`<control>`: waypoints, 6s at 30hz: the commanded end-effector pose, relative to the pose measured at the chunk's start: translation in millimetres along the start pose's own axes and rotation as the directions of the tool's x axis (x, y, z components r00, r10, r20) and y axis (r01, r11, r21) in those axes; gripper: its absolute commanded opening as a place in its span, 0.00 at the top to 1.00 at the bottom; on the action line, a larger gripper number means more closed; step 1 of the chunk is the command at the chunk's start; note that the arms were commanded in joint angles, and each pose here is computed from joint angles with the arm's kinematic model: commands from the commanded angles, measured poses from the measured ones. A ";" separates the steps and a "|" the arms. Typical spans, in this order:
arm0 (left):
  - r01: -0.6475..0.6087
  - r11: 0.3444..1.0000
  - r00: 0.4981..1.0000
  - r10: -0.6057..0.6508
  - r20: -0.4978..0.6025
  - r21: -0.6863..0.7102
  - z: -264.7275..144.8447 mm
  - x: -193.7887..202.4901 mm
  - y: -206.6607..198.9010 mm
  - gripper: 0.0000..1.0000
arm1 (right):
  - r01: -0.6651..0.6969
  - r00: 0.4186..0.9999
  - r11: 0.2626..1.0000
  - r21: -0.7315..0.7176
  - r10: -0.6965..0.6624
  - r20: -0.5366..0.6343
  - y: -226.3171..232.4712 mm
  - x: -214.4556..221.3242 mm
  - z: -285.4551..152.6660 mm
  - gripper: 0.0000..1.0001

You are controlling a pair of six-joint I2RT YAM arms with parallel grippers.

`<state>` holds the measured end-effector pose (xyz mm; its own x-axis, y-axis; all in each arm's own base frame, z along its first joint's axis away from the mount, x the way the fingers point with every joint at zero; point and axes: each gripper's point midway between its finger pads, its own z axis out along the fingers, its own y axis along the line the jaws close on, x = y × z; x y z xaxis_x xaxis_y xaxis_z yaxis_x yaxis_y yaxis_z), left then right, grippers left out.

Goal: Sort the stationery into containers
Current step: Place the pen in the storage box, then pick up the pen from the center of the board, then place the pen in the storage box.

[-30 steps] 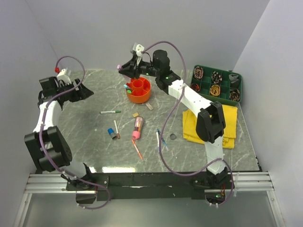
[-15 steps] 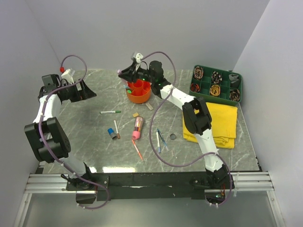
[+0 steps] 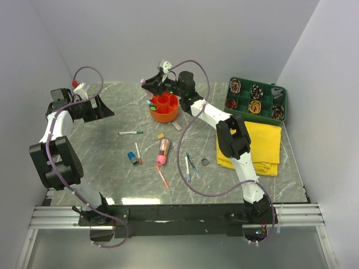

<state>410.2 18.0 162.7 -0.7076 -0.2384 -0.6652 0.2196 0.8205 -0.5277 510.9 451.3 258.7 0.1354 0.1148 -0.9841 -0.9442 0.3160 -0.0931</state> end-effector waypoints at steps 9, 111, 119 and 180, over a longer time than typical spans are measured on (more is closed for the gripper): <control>-0.060 0.998 0.998 0.060 0.025 0.025 2.8 -16.9 -7.7 0.01 | 0.021 0.999 0.996 0.088 -0.018 -0.028 -19.9 23.0 -6.5 1.00; -0.805 0.352 0.240 0.929 -0.281 0.478 128.7 89.0 -47.3 0.48 | 0.065 0.768 0.974 0.218 0.090 -0.634 124.8 16.1 -252.9 0.40; -0.784 0.378 0.258 0.920 -0.296 0.492 138.5 107.2 -41.2 0.51 | 0.049 0.762 0.973 0.227 0.111 -0.638 122.3 23.3 -252.4 0.40; -0.746 0.515 0.646 0.402 0.649 0.423 189.4 -129.0 -228.9 0.99 | 0.092 0.719 0.958 0.272 0.125 -0.684 80.1 29.6 -233.2 0.43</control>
<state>571.3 -236.7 242.7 -0.0278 -0.1184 -0.9926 0.9254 0.3725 -0.0704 354.4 258.0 167.5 -0.2520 -0.5395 -0.8034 -0.8236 0.5554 -0.1146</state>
